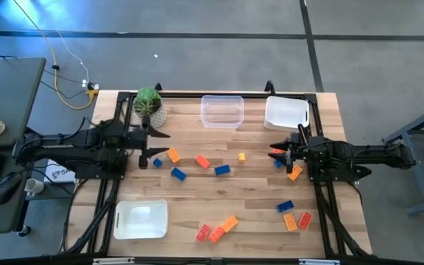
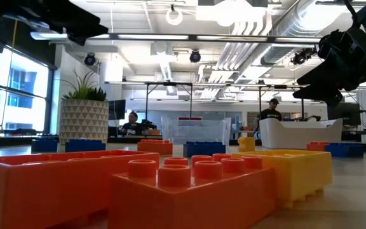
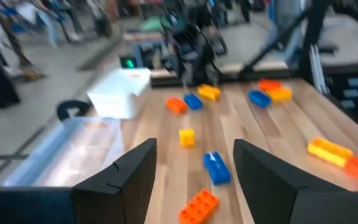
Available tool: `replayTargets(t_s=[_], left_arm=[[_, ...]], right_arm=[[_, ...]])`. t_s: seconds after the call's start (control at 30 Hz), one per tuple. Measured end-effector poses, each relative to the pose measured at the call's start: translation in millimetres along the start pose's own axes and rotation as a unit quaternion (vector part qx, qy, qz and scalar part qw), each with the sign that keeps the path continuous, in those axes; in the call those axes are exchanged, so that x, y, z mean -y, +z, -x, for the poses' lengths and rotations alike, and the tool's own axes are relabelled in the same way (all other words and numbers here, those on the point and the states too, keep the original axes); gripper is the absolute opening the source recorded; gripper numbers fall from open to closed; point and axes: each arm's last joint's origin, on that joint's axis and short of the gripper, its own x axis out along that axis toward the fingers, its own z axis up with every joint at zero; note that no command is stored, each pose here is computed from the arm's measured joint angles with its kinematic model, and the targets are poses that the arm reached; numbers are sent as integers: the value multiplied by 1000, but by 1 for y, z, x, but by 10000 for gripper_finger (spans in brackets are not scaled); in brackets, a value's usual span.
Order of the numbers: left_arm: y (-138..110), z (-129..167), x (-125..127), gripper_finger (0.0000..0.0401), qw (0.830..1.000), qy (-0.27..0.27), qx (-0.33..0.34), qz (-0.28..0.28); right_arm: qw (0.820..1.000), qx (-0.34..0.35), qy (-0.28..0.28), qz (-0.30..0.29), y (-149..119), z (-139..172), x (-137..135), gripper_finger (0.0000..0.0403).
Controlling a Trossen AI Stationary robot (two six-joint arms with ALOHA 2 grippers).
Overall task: Sort & place blocks by color
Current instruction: Put the blue game piece into the bottom white bin
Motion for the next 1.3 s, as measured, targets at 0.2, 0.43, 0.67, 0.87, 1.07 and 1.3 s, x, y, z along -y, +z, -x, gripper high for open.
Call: replayTargets(t_s=[0.2, 0.43, 0.67, 0.87, 1.07, 1.3], left_arm=[[22, -26, 0, 200, 995, -45, -88, -5], [36, -51, 14, 200, 960, -119, -206, -146], [31, -76, 34, 200, 920, -160, -288, -210], [11, -97, 50, 200, 889, -191, -339, -242], [-9, -115, 59, 200, 868, -204, -384, -240], [-28, -129, 63, 200, 849, -209, -427, -230]], right_arm=[[1000, 0, 0, 0, 0, 0, 0, 218], [1000, 0, 0, 0, 0, 0, 0, 218], [1000, 0, 0, 0, 0, 0, 0, 218], [1000, 0, 0, 0, 0, 0, 0, 218], [1000, 0, 0, 0, 0, 0, 0, 218], [1000, 0, 0, 0, 0, 0, 0, 218]])
